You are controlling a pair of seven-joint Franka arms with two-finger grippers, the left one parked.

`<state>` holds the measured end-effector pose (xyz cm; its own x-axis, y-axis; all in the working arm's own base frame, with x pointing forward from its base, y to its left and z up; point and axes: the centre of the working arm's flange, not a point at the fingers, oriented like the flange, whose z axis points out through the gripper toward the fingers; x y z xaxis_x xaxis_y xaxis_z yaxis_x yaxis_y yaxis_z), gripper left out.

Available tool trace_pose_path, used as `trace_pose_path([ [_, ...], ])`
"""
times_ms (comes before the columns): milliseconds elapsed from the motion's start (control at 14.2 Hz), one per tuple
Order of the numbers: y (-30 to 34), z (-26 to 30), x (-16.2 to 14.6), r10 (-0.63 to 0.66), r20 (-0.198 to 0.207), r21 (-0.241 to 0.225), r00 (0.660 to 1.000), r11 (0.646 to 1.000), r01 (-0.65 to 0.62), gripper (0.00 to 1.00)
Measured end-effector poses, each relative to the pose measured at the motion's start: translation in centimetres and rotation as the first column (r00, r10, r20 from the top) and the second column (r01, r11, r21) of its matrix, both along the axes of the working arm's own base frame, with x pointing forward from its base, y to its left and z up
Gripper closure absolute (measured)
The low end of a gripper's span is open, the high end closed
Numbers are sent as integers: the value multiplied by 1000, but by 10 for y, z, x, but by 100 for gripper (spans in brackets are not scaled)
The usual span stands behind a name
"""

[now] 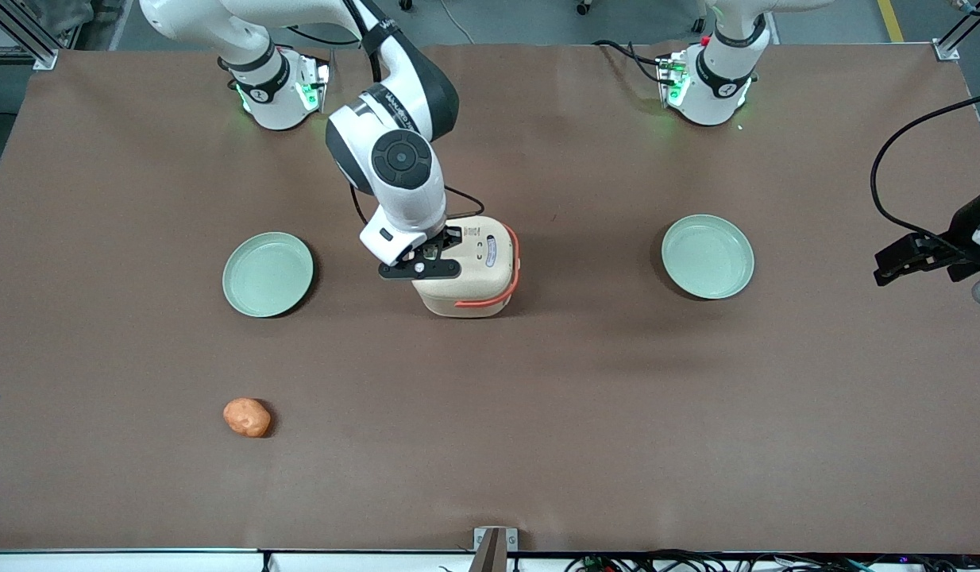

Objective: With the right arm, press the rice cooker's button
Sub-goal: 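Lift the right gripper off the button and retract it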

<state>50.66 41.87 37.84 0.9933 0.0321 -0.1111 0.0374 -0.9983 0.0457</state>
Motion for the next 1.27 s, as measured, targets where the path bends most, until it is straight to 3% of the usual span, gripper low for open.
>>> trace_pose_path([
  [282,-24,76,1,-42,6,10,999,999,42,99],
  [563,-115,160,23,-152,38,45,988,988,150,96],
  [634,-146,176,31,-179,47,55,983,983,176,92],
  [1056,-335,216,70,-345,84,87,935,937,338,33],
  [1268,-401,240,69,-285,80,88,955,957,278,4],
])
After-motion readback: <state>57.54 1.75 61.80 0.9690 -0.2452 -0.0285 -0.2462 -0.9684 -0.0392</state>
